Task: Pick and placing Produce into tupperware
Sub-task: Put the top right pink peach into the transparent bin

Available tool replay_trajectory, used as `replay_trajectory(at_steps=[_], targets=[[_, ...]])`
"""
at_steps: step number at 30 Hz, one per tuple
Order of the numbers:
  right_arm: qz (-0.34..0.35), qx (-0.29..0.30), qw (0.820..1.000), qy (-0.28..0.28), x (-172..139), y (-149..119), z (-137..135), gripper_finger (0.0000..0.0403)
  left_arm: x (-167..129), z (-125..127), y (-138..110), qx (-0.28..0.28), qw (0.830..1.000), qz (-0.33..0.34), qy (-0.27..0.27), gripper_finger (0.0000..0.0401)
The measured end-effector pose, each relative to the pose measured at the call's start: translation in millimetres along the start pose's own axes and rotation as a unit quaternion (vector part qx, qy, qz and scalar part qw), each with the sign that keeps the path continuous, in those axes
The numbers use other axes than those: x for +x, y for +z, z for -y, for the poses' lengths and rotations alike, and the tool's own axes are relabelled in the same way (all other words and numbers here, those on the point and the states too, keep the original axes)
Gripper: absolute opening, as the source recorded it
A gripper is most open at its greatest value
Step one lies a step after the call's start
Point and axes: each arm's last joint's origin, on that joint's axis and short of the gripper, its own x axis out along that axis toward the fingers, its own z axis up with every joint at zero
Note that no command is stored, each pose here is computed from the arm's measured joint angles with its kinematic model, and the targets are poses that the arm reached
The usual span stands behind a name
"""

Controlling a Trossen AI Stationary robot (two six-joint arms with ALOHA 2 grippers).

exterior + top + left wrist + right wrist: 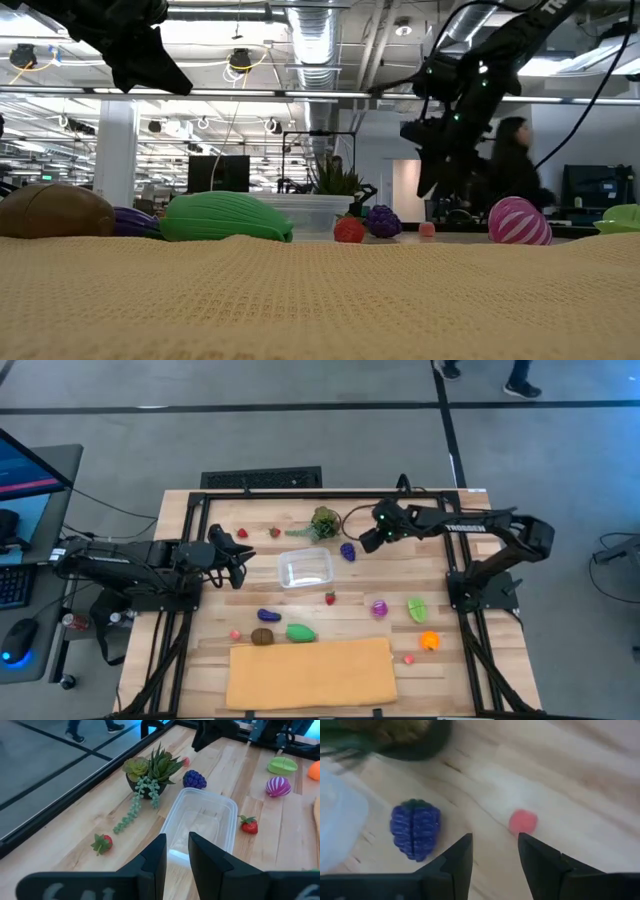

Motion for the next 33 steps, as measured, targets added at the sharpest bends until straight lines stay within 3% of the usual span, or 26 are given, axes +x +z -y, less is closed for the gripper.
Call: replay_trajectory(at_steps=[7,16,28,33], targets=[[-0.028,0.035,0.999,-0.012,15,-2,4,0.0163,0,0,0,-0.005,1.0,0.001,0.001,0.007],[-0.02,0.03,0.999,-0.01,25,-1,3,0.0177,0,0,0,-0.007,1.0,0.001,0.001,0.007],[-0.016,0.029,0.999,-0.017,25,4,13,0.0228,0,0,0,-0.006,1.0,0.001,0.001,0.007],[-0.012,0.024,0.999,-0.018,25,6,14,0.0229,0,0,0,-0.006,1.0,0.003,0.007,0.007]])
